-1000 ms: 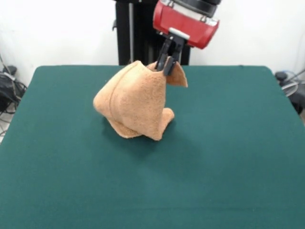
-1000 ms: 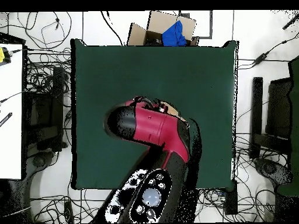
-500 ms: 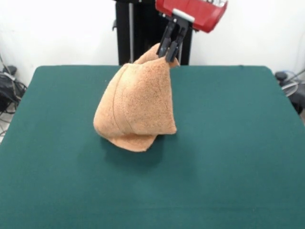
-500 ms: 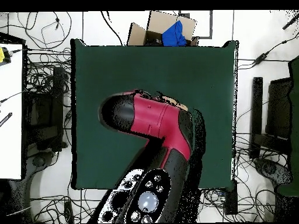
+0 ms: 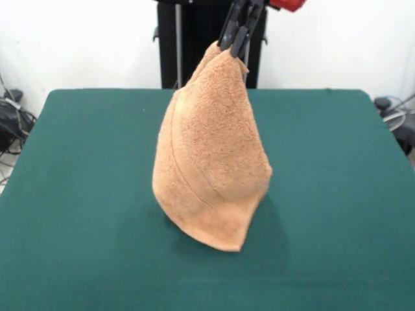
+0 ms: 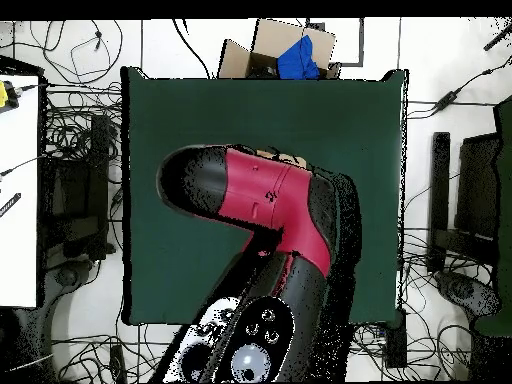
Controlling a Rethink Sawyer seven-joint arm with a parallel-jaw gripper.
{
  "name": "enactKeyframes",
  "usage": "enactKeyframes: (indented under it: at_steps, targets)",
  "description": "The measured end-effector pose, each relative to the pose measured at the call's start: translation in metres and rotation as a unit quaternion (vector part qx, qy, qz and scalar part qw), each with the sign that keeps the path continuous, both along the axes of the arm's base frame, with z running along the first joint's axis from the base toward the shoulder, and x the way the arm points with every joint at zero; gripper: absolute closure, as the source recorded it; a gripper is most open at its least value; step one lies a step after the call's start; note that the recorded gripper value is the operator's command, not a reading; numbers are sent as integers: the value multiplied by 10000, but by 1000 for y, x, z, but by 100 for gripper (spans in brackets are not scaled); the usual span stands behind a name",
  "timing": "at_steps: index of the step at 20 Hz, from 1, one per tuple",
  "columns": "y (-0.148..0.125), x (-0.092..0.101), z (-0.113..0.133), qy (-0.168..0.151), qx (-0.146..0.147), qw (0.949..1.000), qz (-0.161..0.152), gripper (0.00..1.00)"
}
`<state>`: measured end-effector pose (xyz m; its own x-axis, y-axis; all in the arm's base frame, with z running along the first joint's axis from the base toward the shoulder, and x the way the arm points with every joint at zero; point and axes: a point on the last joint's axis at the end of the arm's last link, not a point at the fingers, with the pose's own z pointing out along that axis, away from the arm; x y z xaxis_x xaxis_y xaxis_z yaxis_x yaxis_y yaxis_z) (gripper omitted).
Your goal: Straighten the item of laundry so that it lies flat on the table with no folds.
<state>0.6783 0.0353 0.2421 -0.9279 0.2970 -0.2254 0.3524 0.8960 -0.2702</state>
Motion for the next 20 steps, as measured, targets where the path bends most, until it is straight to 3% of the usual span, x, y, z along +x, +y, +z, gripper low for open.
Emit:
enactKeyframes:
  at_steps: [14,17,20]
  targets:
    - [24,7,16,-166,5,9997,197,100]
    - [12,3,19,-183,44,9998,87,100]
    - [-19,-6,21,-226,92,9996,-161,100]
